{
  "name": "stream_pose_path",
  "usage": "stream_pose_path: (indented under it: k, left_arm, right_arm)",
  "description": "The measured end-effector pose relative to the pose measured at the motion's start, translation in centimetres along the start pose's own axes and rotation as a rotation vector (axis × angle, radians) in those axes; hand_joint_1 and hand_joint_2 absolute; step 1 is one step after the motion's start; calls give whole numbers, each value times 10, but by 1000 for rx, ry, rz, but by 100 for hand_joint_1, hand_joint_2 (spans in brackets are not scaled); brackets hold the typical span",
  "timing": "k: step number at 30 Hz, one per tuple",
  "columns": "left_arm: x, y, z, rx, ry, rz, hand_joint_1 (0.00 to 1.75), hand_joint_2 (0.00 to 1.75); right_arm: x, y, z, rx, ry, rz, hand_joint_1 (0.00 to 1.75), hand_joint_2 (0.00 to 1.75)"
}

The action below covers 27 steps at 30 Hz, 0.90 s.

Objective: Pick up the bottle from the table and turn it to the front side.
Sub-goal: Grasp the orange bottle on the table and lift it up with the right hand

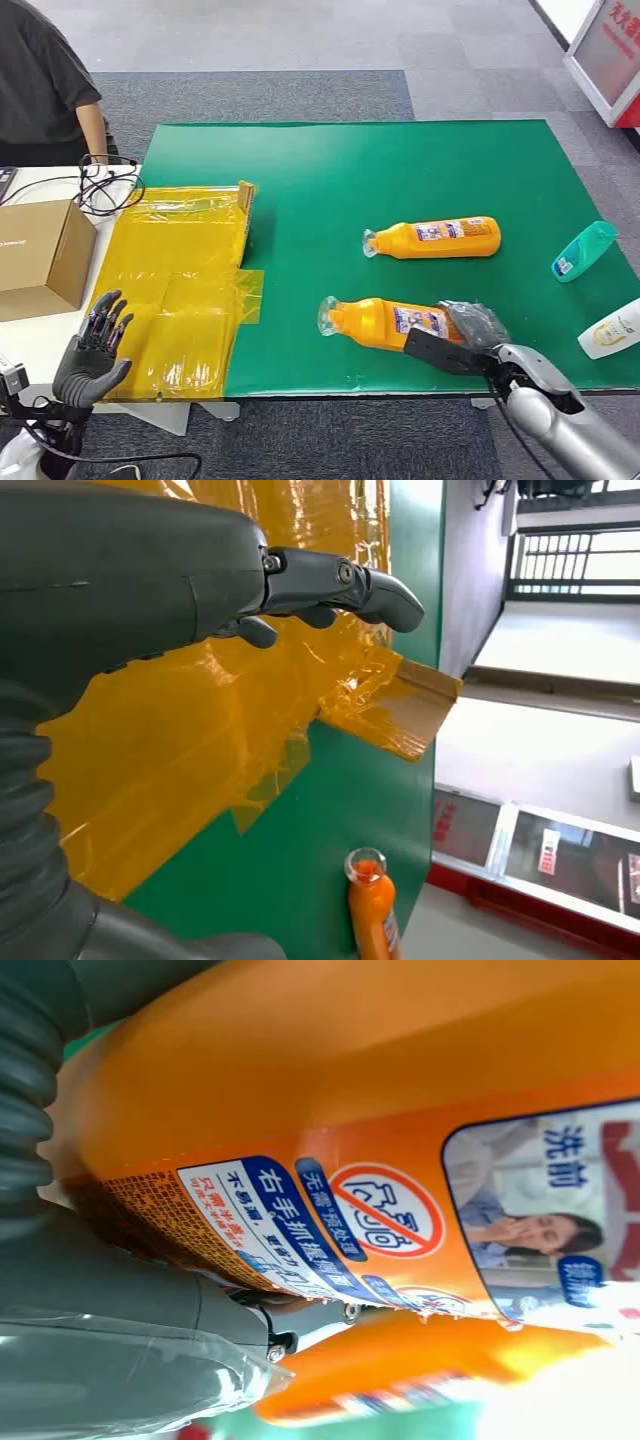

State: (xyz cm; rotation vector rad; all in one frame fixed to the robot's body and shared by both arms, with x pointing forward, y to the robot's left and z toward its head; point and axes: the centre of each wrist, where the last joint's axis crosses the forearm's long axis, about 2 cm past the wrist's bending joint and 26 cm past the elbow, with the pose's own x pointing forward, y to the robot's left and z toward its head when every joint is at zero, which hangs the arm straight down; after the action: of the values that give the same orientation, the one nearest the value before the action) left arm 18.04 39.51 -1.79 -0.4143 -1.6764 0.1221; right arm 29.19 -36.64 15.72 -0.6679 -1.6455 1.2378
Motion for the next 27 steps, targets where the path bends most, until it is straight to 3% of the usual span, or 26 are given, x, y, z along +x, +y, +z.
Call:
stream_pose_path:
  k: [6, 11, 20, 27]
  left_arm:
    - [5, -9, -4, -9, -21, -60, 0, 175]
    - [14, -25, -20, -4, -57, -204, 0, 175]
    - [39, -74, -75, -51, -73, -486, 0, 175]
    - [58, -116, -125, -174, -133, -504, 0, 175]
  right_arm:
    - [36, 8, 2, -168, -103, -248, 175, 175]
    - [67, 15, -6, -262, -144, -457, 175, 175]
    - [109, 21, -31, -261, -177, -580, 175, 175]
    - [136, 29, -51, -209, -218, -614, 175, 175]
